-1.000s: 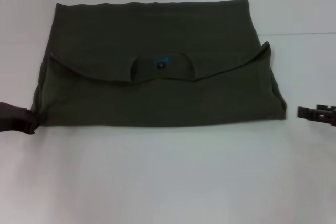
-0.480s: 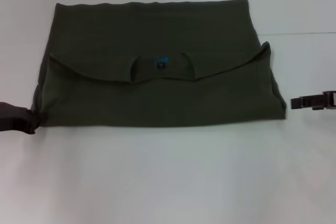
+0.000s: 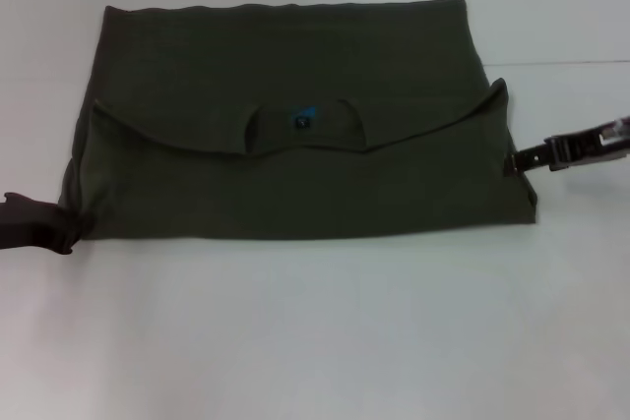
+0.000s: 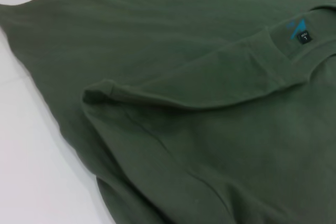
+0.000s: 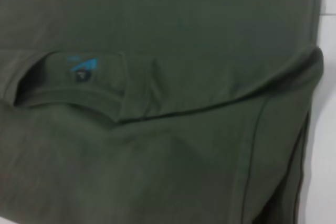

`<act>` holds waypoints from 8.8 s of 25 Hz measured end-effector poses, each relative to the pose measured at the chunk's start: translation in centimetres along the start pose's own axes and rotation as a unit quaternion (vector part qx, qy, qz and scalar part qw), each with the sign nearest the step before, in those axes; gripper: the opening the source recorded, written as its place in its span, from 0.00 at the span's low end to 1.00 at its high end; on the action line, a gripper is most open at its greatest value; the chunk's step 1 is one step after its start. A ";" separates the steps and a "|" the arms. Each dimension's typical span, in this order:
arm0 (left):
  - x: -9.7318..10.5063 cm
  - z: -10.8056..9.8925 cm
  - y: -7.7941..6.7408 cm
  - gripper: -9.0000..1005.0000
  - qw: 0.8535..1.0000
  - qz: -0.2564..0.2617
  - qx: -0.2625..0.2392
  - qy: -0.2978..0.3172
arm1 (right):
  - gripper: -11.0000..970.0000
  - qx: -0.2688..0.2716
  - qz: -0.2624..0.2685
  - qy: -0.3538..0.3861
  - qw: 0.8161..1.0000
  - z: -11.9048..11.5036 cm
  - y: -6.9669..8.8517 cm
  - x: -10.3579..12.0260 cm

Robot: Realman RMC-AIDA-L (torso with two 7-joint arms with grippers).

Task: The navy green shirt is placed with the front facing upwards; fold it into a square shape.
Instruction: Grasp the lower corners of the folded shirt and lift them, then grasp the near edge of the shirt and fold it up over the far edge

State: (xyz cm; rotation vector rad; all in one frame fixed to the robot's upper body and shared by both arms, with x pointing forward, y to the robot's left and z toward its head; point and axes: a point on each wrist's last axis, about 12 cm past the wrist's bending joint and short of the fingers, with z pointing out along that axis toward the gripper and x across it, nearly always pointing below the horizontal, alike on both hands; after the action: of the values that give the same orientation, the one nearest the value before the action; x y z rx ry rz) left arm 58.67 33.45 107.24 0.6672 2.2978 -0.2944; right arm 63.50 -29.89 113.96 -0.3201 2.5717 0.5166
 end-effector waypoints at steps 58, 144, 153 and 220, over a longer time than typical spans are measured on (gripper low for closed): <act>-0.8 0.1 -0.9 0.07 1.000 0.027 0.007 0.006 | 0.11 0.021 -0.007 0.050 0.998 3.1 0.3 1.1; 16.1 -12.0 -7.5 0.07 0.975 0.062 0.179 -0.117 | 0.06 -0.120 -0.068 -0.267 0.954 -6.2 -1.3 34.7; 15.9 -11.9 -7.4 0.07 0.974 0.062 0.179 -0.122 | 0.06 -0.121 -0.068 -0.288 0.948 -7.0 -1.4 34.5; -1.3 -1.0 -1.1 0.07 0.980 -0.035 0.015 -0.194 | 0.06 -0.061 0.012 -0.340 0.938 -0.6 -5.5 10.0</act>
State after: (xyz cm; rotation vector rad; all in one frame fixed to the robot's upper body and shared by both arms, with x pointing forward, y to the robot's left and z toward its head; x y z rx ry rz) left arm 58.31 32.43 108.92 0.4934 1.9487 -0.4503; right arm 56.44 -36.33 107.70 -0.1173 1.8769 0.6603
